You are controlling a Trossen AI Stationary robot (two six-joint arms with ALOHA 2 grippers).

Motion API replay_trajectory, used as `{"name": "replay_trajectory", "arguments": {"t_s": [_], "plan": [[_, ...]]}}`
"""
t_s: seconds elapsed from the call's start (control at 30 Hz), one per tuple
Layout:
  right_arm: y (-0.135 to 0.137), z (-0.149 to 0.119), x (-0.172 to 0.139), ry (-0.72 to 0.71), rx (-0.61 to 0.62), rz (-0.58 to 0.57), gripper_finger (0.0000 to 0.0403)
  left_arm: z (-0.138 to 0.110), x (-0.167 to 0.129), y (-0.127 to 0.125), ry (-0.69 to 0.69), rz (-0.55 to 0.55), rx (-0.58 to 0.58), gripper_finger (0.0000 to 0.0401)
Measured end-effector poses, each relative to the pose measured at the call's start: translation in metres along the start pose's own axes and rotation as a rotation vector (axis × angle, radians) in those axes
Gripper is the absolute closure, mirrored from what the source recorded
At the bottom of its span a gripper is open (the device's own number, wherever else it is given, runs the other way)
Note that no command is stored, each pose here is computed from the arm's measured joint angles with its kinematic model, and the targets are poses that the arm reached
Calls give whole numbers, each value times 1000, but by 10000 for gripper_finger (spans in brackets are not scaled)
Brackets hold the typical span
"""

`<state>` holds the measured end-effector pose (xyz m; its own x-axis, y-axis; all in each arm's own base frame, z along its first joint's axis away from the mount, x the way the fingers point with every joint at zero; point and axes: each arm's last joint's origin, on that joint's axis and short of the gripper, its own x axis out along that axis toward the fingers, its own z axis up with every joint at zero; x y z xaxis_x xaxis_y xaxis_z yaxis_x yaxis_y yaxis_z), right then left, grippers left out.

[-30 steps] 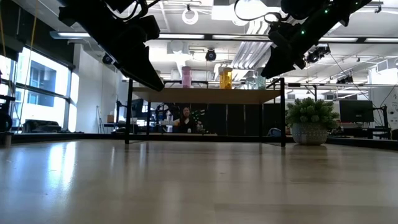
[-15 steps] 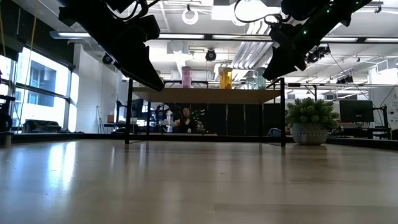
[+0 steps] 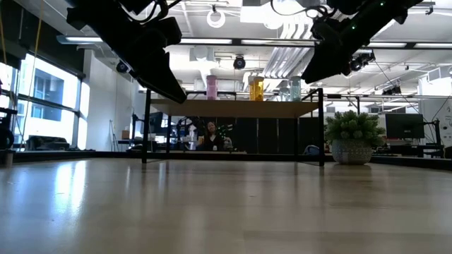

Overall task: Pick and place medicine bottles onto shelf by color
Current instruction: Put the yellow pill bottle on the shelf aligned with the other yellow pill bottles

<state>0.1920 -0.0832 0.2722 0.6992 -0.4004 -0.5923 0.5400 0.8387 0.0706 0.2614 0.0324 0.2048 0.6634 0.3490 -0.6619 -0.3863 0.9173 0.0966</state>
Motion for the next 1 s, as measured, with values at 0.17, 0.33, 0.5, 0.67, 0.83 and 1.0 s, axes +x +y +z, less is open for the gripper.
{"name": "replay_trajectory", "arguments": {"t_s": [0.17, 0.33, 0.5, 0.67, 0.83, 1.0], "plan": [[4, 0, -13, -34, 11, 25, 272, 0, 0, 0, 0, 0, 0, 208], [13, -2, -24, -37, 53, 101, 272, 0, 0, 0, 0, 0, 0, 208], [30, -11, -29, 54, 135, 250, 272, 0, 0, 0, 0, 0, 0, 208], [51, -25, -36, 172, 179, 326, 272, 0, 0, -1, 0, -3, 0, 208], [72, -41, -43, 244, 205, 344, 272, 0, -1, -4, -1, -11, -3, 208], [90, -60, -55, 288, 197, 332, 272, -1, -2, -7, -2, -21, -21, 208]]}}
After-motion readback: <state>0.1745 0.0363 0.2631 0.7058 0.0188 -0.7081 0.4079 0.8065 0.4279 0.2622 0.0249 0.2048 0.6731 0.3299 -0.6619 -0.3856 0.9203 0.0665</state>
